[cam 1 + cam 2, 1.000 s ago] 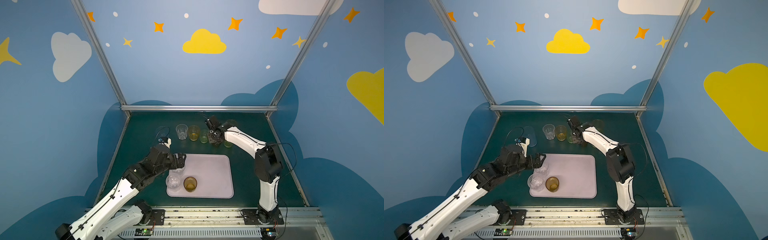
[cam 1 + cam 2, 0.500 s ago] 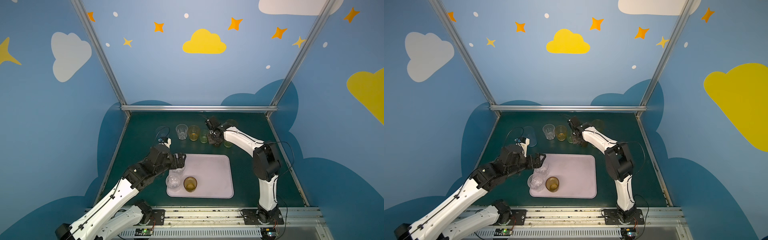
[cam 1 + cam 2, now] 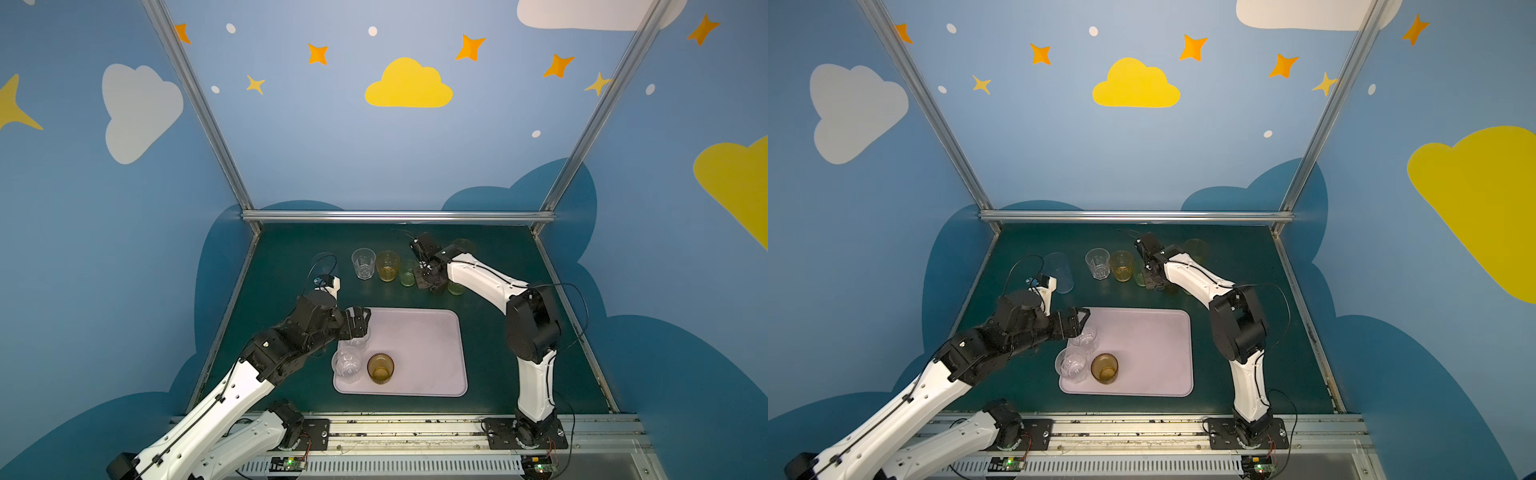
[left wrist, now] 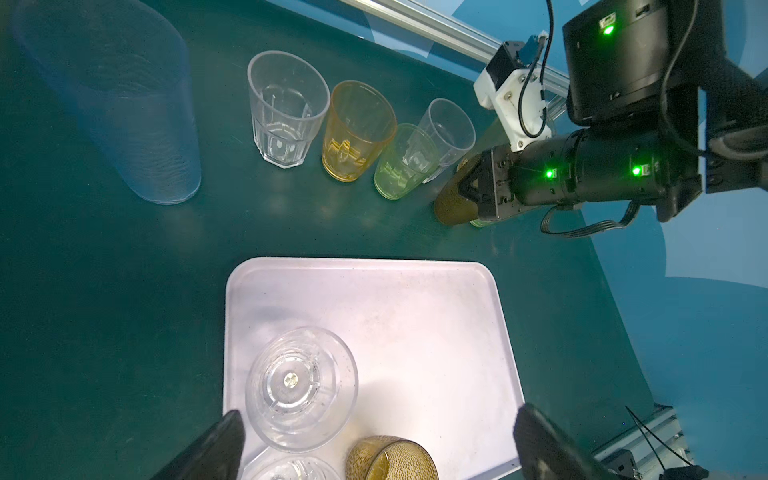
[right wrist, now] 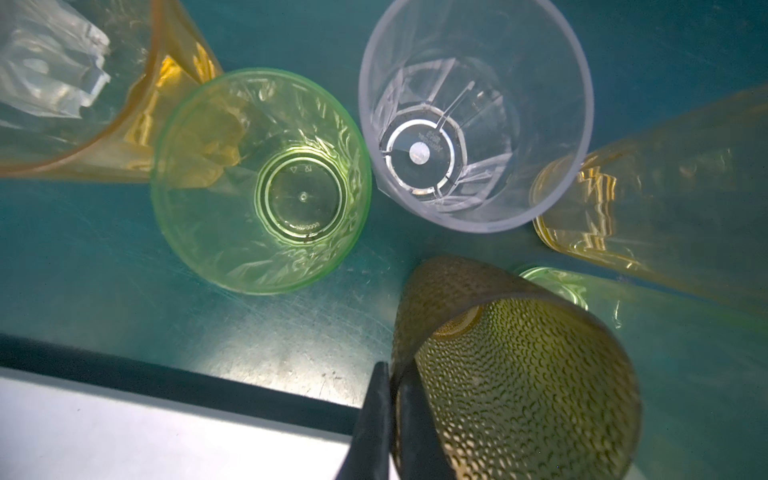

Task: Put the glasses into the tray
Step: 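Lift the gold glass with right gripper and carry it over the tray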

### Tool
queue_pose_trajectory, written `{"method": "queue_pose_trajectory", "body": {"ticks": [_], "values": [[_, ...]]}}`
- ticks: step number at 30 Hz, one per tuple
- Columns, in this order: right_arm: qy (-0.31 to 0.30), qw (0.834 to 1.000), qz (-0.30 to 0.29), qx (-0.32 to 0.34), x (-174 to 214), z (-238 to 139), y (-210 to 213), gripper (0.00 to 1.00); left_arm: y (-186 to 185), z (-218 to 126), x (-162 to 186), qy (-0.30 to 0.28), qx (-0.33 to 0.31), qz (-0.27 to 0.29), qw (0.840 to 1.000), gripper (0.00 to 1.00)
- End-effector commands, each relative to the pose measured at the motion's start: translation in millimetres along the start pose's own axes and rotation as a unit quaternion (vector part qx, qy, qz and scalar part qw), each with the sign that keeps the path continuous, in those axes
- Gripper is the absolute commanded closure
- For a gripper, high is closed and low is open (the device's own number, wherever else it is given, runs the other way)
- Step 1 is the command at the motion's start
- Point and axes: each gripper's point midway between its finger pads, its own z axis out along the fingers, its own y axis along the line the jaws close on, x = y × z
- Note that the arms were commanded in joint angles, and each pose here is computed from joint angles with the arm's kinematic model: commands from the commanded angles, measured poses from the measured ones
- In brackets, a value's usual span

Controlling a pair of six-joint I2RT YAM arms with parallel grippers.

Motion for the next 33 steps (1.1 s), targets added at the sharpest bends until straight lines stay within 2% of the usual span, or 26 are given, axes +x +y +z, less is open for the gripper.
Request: {"method": "queue_pose_trajectory", "body": {"ticks": [1,14,23,33], "values": [[-0.035,0.999,0.014,-0.001,-13.6,-34.4,-4.9,1.0,0.4,-6.8,-1.8,-0.01,0.004,0.007,1.0,0.0],[-0.062,0.997,0.033,-0.011,-13.3,-77.5,-9.2,1.0,5.4,-2.8,0.0,-0.008,-0.008,0.017,1.0,0.0],[-0.073,0.991,0.053,-0.096,-3.6,-122.4,8.9,1.0,7.6,-0.1,-1.1,-0.019,-0.01,0.025,0.999,0.0],[-0.066,0.983,0.056,-0.16,26.7,-151.3,26.0,1.0,8.5,4.1,-2.5,-0.039,-0.003,0.031,0.999,0.0]]}}
